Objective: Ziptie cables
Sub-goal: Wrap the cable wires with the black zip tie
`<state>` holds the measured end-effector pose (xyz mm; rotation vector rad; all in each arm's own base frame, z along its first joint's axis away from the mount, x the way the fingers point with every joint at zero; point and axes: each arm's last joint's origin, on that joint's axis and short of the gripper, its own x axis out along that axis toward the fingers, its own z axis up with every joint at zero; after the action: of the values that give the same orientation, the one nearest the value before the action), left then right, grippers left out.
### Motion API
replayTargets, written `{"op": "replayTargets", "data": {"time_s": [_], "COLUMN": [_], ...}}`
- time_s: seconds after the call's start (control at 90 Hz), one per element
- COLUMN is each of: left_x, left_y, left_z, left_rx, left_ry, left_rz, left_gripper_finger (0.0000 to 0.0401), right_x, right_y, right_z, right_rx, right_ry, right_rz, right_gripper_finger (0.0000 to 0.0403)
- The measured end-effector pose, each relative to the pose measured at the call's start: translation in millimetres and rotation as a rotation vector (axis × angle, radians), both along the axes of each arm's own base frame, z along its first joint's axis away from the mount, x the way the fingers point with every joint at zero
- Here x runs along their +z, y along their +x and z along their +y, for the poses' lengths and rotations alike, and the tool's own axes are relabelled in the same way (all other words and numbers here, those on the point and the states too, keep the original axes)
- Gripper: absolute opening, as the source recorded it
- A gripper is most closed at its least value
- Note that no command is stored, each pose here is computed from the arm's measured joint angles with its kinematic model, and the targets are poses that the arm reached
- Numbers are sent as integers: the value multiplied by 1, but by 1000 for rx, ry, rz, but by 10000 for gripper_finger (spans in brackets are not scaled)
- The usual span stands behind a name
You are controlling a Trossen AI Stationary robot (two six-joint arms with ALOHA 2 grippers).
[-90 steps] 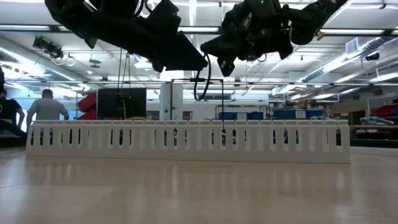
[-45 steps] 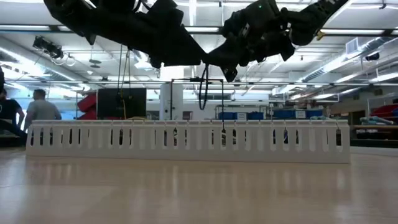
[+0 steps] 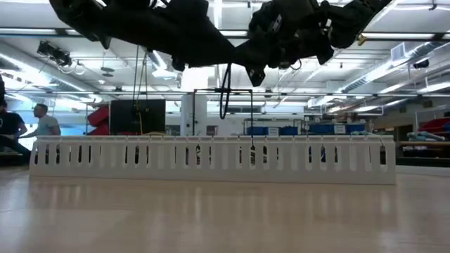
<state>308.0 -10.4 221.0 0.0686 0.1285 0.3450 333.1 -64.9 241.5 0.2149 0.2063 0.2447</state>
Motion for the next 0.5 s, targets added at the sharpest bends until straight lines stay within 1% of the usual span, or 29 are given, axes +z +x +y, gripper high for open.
{"op": "replayTargets", "data": {"time_s": [0.2,0.5], "left_x": [-1,-1], "left_y": [0,0], "left_z": [0,0], "left_rx": [-3,-6], "left_ry": [-12,7], "left_rz": [8,14], "left_gripper_finger": [191,146], "right_x": [4,4], "right_y": [1,1], "right_z": [0,0], "right_rx": [-1,-2], "right_ry": [5,7], "right_rz": [-41,-36], "right_gripper_finger": [0,0]}}
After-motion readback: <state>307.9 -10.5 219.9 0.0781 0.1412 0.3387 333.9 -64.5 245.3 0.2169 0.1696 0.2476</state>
